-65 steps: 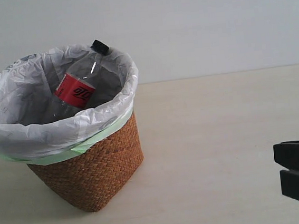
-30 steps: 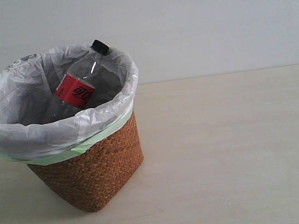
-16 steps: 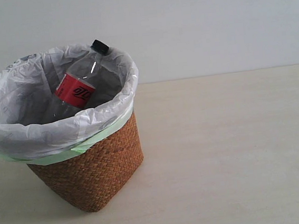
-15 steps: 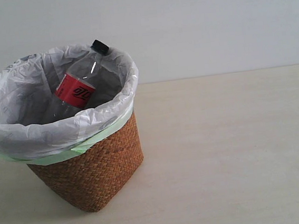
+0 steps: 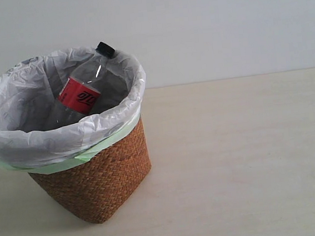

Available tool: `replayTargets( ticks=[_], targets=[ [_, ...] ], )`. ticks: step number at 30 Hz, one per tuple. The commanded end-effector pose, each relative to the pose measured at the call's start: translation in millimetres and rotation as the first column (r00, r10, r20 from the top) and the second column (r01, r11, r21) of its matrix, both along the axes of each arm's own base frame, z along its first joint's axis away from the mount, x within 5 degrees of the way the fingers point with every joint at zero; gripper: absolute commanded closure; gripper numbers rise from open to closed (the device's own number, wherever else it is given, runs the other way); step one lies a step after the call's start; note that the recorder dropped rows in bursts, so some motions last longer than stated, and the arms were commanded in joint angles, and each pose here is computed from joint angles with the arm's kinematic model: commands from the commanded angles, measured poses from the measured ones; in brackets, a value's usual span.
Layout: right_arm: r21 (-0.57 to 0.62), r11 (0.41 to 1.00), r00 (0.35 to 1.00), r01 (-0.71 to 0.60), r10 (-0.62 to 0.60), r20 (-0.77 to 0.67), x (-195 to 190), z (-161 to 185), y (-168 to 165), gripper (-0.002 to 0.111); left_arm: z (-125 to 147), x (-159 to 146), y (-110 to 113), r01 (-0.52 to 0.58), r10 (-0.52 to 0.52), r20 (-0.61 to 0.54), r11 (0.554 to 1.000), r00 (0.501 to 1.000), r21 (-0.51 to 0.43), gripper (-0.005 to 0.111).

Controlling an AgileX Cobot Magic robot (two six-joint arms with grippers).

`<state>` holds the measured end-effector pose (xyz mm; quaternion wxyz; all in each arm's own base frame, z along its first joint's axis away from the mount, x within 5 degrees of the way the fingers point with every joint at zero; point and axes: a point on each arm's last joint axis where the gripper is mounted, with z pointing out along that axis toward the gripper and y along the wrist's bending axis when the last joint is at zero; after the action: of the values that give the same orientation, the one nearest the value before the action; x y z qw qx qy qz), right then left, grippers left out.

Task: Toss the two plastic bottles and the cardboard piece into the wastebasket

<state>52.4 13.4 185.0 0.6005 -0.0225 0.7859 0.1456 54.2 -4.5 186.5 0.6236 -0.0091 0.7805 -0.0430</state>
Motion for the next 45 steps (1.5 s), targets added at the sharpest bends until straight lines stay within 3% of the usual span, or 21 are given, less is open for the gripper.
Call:
replayTargets(
  ticks=[1,8,13,45],
  targets=[
    [-0.051,0.999,1.000,0.003,-0.004,-0.012,-0.4,-3.4,-1.4,0.107,-1.1,-0.1,0.1,-0.003,0.003,0.000,1.000,1.000,-0.005,0.103],
    [-0.122,0.993,1.000,-0.002,0.001,-0.007,-0.5,-4.5,-2.4,0.107,-1.1,-0.1,0.1,-0.003,0.003,0.000,1.000,1.000,-0.005,0.103],
    [-0.109,0.989,0.994,0.103,-0.105,-0.015,0.2,-5.0,-7.8,0.107,-1.1,-0.1,0.1,-0.003,0.003,0.000,1.000,1.000,-0.005,0.103],
    [-0.109,0.990,0.996,0.090,-0.092,-0.015,0.1,-5.0,-7.1,0.107,-1.1,-0.1,0.1,-0.003,0.003,0.000,1.000,1.000,-0.005,0.103]
  ],
)
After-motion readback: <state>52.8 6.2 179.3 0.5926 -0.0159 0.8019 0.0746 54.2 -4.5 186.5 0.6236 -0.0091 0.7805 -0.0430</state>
